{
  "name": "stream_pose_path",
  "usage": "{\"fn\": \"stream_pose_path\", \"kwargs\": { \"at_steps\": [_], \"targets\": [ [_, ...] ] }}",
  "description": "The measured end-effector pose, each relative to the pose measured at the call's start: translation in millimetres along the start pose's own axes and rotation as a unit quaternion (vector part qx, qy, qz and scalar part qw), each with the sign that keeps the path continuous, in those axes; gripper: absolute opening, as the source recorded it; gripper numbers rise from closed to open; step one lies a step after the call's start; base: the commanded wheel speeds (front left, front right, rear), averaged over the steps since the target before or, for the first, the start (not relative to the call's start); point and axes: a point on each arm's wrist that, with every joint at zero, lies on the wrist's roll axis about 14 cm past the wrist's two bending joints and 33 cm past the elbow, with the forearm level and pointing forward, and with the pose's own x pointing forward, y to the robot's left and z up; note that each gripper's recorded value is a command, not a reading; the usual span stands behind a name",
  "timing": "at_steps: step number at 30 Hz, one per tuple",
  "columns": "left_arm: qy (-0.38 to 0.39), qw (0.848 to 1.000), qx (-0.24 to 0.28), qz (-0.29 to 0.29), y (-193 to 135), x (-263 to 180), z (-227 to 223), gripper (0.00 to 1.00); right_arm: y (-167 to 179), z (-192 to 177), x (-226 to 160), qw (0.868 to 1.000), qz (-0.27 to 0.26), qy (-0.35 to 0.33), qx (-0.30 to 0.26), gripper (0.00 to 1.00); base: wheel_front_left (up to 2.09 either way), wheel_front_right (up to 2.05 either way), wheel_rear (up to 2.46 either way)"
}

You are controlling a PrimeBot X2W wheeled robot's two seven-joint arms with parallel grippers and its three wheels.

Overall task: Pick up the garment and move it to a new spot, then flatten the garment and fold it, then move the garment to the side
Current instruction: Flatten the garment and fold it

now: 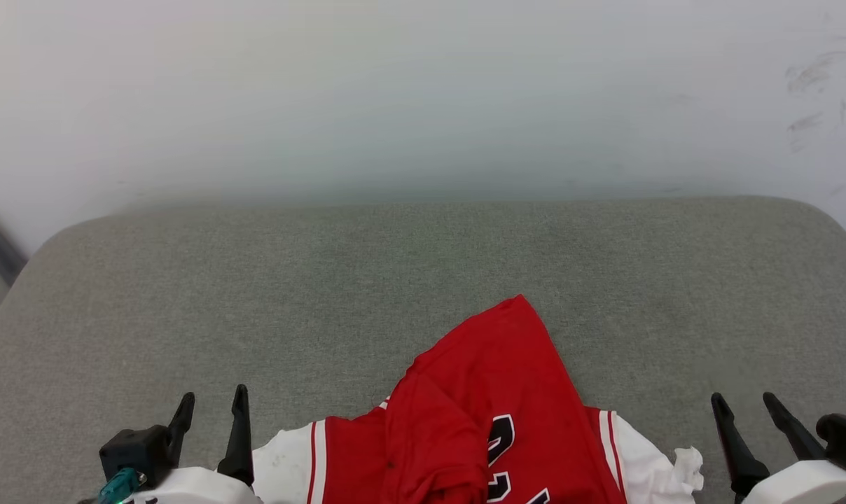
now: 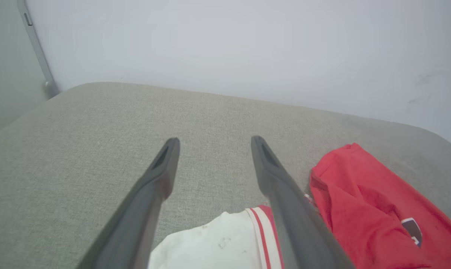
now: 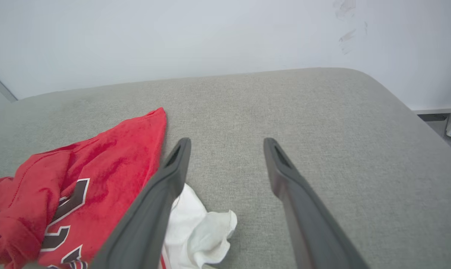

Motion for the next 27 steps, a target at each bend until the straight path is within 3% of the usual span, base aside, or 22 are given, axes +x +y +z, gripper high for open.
{"fn": "stream_pose_path", "kwargs": {
  "at_steps": [6, 13, 21, 27],
  "targets": [
    [-0.039, 0.998, 0.041, -0.02, -16, -2, 22, 1.0, 5, 21, -5, 1.0, -0.002, -0.031, -0.001, 1.0, 0.0, 0.0, 0.0],
    [-0.046, 0.998, 0.045, -0.024, -24, -5, 26, 1.0, 14, 21, -6, 1.0, 0.005, -0.024, 0.001, 1.0, 0.0, 0.0, 0.0],
    [-0.048, 0.998, 0.044, -0.009, -15, -7, 25, 1.0, 15, -13, 16, 0.996, 0.012, 0.072, 0.05, 1.0, 0.0, 0.0, 0.0],
    [-0.054, 0.998, 0.042, -0.014, -16, 3, 29, 1.0, 24, -36, 56, 0.978, 0.042, 0.199, 0.055, 1.0, 0.0, 0.0, 0.0]
  ]
}}
